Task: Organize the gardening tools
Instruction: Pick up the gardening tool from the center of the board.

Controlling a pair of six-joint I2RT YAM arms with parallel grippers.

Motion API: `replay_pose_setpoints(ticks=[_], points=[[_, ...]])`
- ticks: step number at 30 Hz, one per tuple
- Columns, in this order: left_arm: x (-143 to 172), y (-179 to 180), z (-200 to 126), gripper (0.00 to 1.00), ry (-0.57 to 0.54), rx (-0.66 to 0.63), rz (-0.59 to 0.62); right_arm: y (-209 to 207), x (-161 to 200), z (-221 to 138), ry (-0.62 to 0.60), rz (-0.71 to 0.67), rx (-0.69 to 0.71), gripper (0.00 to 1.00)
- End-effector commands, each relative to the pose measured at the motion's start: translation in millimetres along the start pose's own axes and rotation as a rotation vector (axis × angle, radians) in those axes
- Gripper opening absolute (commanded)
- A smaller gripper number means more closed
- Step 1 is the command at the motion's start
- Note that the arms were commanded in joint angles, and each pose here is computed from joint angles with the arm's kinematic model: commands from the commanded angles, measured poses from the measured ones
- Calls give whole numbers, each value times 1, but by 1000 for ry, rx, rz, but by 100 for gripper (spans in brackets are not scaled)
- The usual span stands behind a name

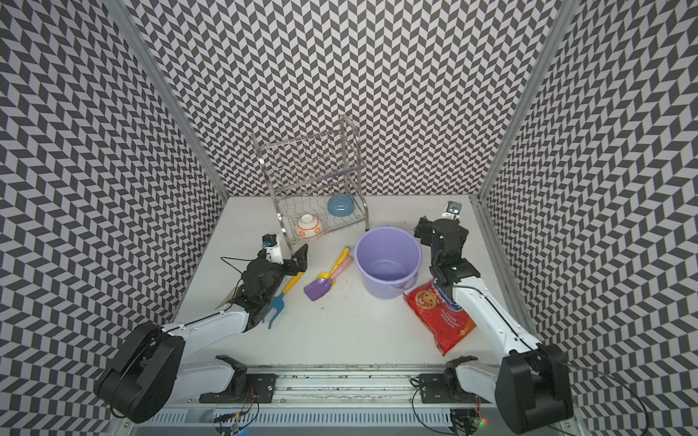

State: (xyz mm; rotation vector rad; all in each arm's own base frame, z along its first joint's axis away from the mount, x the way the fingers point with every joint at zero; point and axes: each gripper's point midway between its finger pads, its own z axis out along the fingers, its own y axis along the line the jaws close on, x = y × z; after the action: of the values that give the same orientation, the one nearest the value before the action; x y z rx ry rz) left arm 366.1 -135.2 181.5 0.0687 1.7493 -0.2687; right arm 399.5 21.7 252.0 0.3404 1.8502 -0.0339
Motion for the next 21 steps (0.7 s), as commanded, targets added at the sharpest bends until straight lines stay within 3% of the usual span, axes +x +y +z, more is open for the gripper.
replay_pose_setpoints(ticks=[1,5,13,18,21], points=[[23,-16,1,98,116,-13,16,4,-17,-5,-37,29,-14,100],[46,-55,-5,84,245,53,71,1,-16,-5,-34,32,7,100],[92,-86,-5,68,480,174,122,-3,-20,-9,-49,41,21,100],[112,-98,5,51,554,207,173,-3,-19,-9,-45,40,23,100],[117,-106,7,46,570,224,197,-5,-18,-8,-43,37,32,100]])
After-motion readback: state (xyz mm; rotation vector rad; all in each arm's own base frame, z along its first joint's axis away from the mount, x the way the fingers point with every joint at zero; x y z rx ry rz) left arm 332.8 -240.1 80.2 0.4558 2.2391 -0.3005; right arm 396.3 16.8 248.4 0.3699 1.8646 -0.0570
